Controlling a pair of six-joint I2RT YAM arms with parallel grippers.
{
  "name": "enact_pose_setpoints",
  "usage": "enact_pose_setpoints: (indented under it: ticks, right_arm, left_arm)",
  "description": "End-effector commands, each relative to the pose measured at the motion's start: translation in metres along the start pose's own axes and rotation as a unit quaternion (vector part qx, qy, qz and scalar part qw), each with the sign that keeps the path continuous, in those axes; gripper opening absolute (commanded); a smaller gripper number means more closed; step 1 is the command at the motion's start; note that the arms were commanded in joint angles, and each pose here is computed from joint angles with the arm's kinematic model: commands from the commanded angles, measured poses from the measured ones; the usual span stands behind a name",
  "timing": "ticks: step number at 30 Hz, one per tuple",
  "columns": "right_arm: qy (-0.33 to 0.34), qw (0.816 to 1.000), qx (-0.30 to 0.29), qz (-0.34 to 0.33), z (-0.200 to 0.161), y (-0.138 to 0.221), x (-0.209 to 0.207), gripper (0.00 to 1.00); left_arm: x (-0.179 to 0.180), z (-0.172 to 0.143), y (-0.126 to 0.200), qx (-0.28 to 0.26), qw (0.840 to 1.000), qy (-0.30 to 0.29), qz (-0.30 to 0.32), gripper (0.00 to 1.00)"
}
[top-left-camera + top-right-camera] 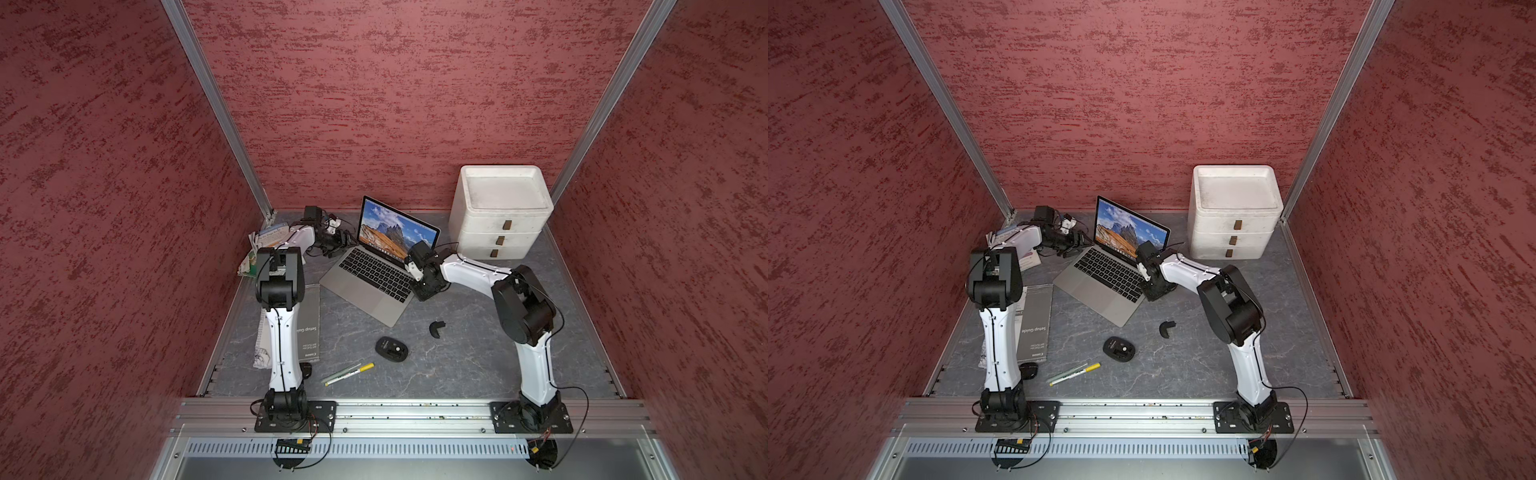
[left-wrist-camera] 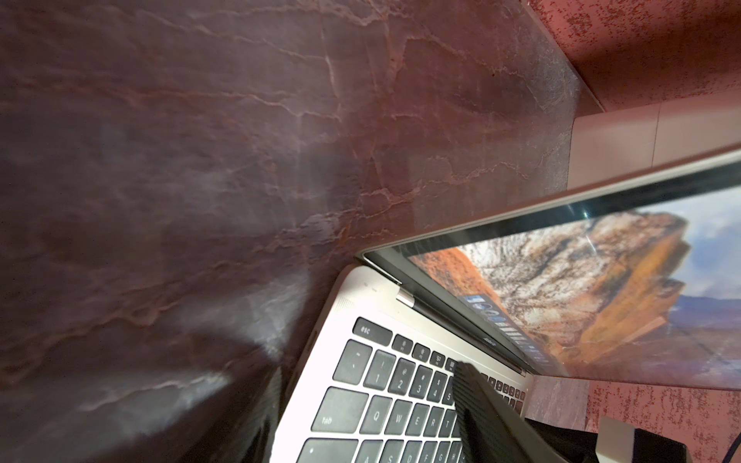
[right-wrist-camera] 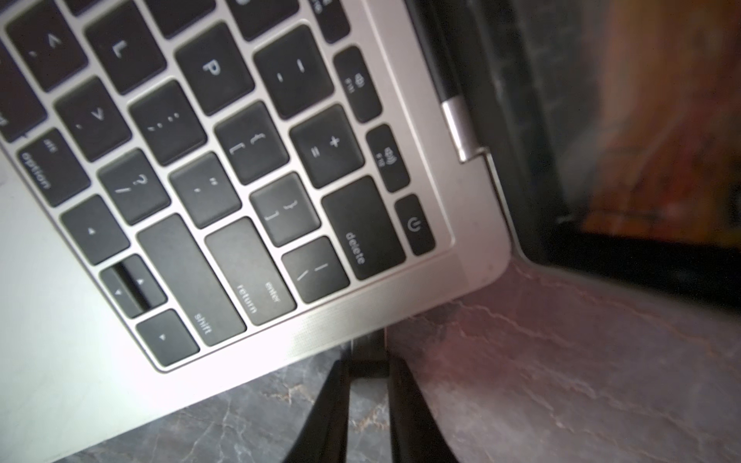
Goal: Insert the wireless mouse receiver into the laptop
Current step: Insert the USB plug into the USB port.
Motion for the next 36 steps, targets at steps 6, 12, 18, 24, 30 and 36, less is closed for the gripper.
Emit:
enact_pose_setpoints:
  ticks: [6, 12, 18, 24, 30, 36]
  right_arm:
    - [-0.003, 1.0, 0.011, 0.002, 0.001, -0.016, -0.007, 0.26]
    - [-0.005, 1.0, 0.025, -0.001, -0.008, -0.016, -0.008, 0.2]
    - [0.005, 1.0, 0.023, -0.001, -0.015, -0.007, -0.014, 0.12]
    - [0.053, 0.998, -0.019, 0.009, -0.01, -0.004, -0.012, 0.09]
    - [0.056, 0.997, -0.046, 0.003, -0.011, -0.001, -0.012, 0.03]
    - [0.054, 0.996, -0.073, 0.001, -0.004, 0.001, -0.013, 0.0]
  left_arm:
    - [-0.003, -0.009, -0.011, 0.031, 0.999, 0.008, -0.024, 0.73]
    - [-0.004, -0.01, -0.01, 0.033, 0.999, 0.007, -0.025, 0.73]
    - [-0.003, -0.009, -0.011, 0.031, 0.999, 0.008, -0.028, 0.73]
    - [-0.004, -0.006, -0.014, 0.036, 0.999, 0.01, -0.032, 0.73]
    - [-0.004, -0.003, -0.017, 0.038, 0.999, 0.012, -0.036, 0.73]
    - [-0.003, -0.002, -0.018, 0.042, 0.998, 0.015, -0.039, 0.73]
Point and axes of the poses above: each gripper's point midway between its finger pads, its own y axis back along the fingers, its own x axis along the line the jaws close on, z = x × y, the point moved 5 cm from there along y, back along the fingers, and after that the axes turned 7 degrees about y, right-handed, at the moved point
